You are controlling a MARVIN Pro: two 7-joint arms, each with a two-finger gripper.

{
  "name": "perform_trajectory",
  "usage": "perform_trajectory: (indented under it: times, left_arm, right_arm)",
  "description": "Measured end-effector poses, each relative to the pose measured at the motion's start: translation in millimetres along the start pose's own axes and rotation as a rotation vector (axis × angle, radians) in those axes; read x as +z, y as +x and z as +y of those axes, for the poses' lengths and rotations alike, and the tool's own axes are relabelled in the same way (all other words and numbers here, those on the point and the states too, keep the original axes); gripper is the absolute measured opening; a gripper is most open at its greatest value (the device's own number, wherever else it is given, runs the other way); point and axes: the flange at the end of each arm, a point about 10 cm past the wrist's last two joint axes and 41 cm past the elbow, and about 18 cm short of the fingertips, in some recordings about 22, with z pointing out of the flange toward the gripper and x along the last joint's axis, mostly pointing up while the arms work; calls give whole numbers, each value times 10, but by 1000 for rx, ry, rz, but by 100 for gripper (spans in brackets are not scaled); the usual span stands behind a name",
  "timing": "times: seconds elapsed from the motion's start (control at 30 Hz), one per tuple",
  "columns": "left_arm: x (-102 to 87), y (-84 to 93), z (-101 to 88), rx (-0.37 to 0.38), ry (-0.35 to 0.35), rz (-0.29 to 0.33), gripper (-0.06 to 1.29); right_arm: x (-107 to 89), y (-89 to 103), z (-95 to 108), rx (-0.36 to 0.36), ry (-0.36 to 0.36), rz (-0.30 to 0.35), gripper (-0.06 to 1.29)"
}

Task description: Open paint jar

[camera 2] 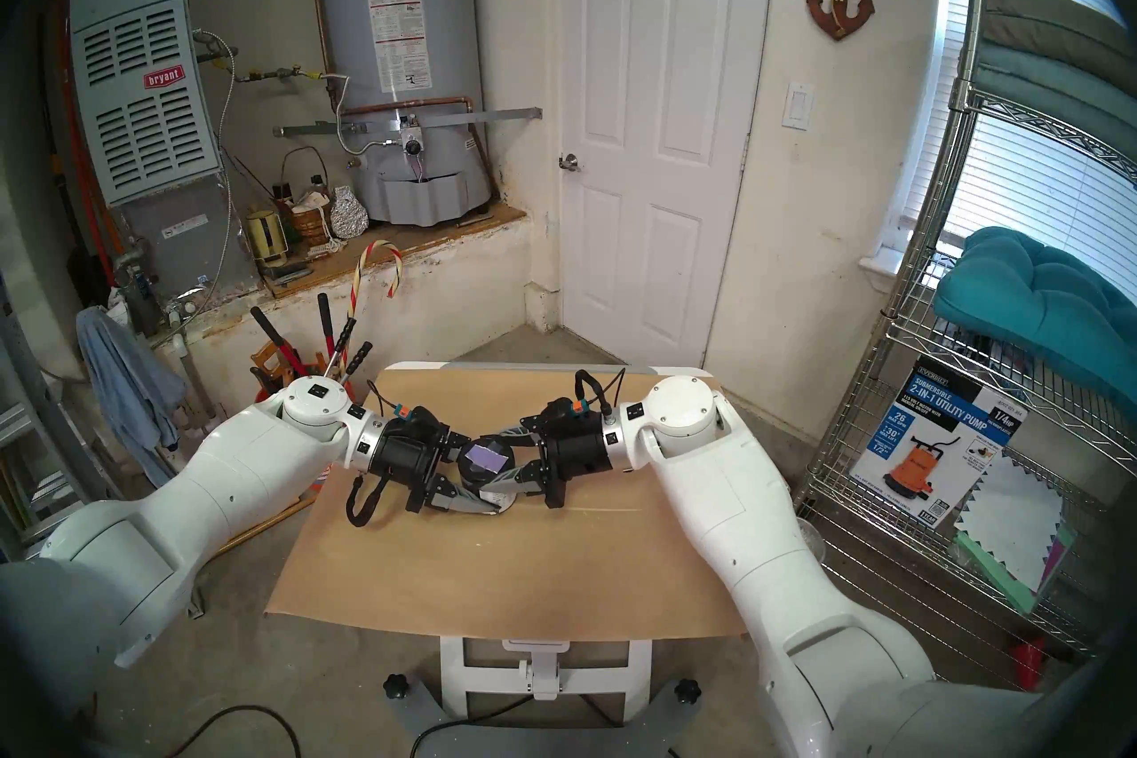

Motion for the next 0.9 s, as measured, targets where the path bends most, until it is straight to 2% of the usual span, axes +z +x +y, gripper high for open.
perform_trajectory:
  times: [0.9]
  left_arm:
    - [-7,-16,23,1,-30,-11,77]
  right_arm:
    - [45,97,84,-84,116,-32,63]
